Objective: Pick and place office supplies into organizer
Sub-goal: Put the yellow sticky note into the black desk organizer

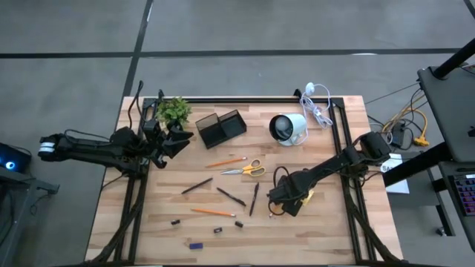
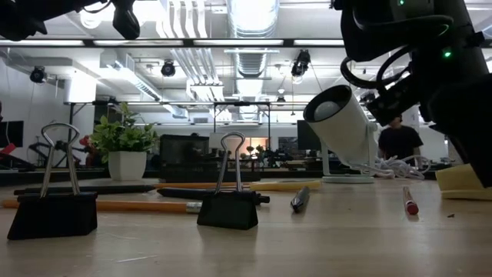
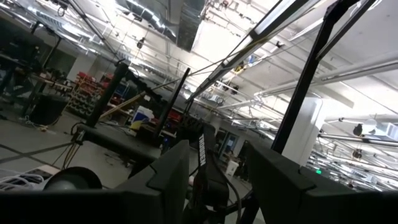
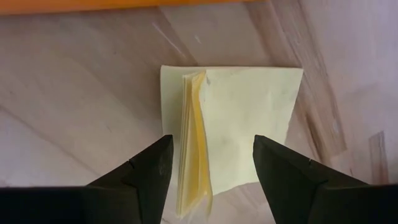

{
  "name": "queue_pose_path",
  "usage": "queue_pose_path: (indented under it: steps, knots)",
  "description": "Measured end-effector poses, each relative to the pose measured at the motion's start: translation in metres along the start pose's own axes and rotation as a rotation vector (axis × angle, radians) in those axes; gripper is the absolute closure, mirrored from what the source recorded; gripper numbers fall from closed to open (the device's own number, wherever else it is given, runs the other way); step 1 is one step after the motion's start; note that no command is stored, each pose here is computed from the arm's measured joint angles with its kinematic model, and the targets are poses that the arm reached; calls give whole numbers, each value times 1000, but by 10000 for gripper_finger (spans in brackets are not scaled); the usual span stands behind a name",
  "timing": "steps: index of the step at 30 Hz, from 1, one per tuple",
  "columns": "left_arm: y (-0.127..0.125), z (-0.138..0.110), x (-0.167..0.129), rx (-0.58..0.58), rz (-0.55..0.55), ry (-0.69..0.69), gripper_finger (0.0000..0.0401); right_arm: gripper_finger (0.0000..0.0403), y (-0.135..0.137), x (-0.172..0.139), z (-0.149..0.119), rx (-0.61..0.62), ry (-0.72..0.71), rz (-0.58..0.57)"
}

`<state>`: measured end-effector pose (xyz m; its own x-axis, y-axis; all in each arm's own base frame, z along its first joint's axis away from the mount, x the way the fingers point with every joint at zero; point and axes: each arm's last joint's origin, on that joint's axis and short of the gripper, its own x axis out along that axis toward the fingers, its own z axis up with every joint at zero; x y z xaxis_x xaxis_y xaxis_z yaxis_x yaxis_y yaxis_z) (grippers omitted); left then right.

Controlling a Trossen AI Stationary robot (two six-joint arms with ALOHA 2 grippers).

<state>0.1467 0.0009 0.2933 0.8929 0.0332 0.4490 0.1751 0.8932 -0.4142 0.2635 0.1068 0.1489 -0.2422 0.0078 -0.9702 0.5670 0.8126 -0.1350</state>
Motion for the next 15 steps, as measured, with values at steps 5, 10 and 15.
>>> queue_pose_path:
  steps: [5,10,15]
  knots:
    - [0,0,0,0,0,0,255,193,0,1,0,0,0,-2]
    - [0,0,0,0,-1,1,255,197,-2,4,-1,1,3,-11]
    - [0,0,0,0,-5,0,255,226,-2,4,-1,1,4,-13]
